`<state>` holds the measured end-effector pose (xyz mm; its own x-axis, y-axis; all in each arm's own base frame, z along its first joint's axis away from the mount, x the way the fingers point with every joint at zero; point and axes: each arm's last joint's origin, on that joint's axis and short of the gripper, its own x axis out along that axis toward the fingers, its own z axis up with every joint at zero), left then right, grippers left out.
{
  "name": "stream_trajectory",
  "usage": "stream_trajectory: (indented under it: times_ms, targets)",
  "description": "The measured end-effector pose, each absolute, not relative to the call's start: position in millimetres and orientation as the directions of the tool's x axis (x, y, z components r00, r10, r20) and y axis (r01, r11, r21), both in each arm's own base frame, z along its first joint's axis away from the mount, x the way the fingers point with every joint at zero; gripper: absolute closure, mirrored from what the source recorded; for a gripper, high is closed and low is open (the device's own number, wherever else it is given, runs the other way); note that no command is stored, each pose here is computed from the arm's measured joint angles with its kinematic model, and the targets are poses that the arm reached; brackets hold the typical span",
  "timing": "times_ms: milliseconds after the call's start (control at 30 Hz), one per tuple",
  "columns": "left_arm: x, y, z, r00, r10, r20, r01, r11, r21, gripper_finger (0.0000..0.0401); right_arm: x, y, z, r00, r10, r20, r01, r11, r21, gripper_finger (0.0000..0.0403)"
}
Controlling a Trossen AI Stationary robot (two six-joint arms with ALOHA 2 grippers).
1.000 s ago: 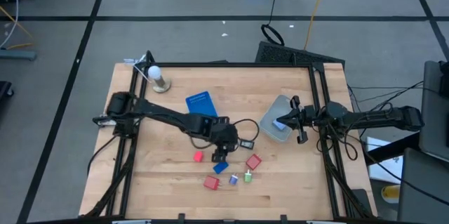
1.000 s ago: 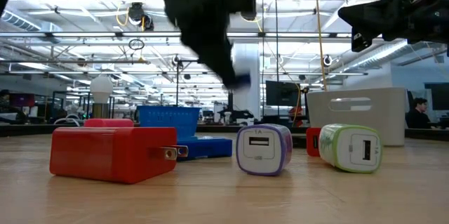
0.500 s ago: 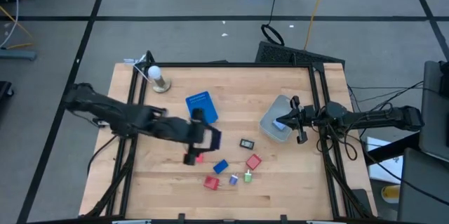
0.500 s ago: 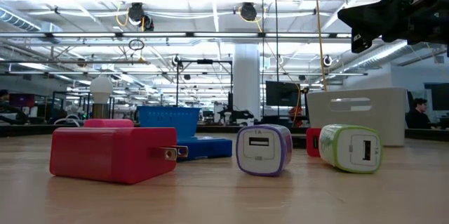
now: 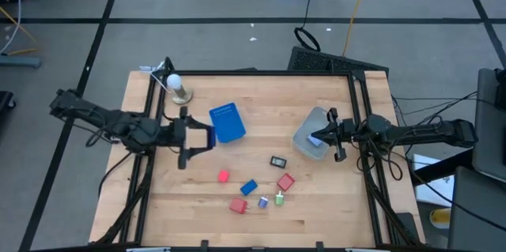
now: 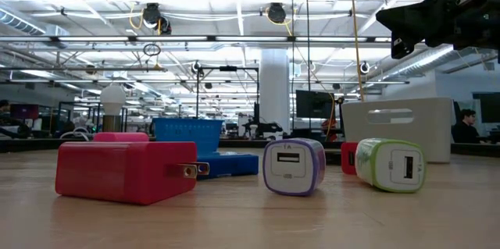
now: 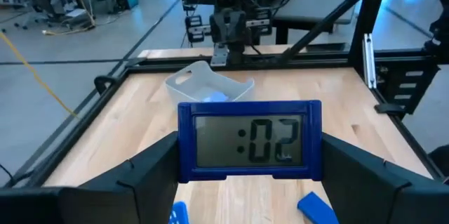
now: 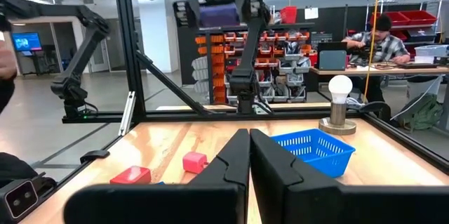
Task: Pick & Place Office items
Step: Put the dark blue digital clock into the blue bin
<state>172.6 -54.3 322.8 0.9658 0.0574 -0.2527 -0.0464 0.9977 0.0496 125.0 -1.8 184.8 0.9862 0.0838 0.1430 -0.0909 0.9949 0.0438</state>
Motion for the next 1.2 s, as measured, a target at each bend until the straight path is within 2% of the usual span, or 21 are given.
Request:
stream_trajectory:
  times_ms: [333, 500, 767, 1200]
  targets:
    - [139, -40, 270, 0.970, 0.095, -0.223, -0.086, 0.995, 0.051, 0.0109, 125, -2, 185, 0.986, 0.083, 0.143, -0.090, 0.995, 0.040, 0.0399]
    - [128, -36, 260, 0.987, 0.078, -0.143, -0.071, 0.996, 0.053, 0.0108, 125, -2, 185, 0.986, 0.083, 0.143, -0.090, 0.995, 0.040, 0.0399]
    - [110, -24, 255, 0.990, 0.128, -0.067, -0.120, 0.987, 0.105, 0.0108, 125, -2, 185, 0.986, 0.083, 0.143, -0.086, 0.996, 0.018, 0.0399]
    - [104, -10, 217, 0.980, 0.185, -0.078, -0.181, 0.982, 0.057, 0.0107, 125, -2, 185, 0.986, 0.080, 0.144, -0.084, 0.996, 0.019, 0.0399]
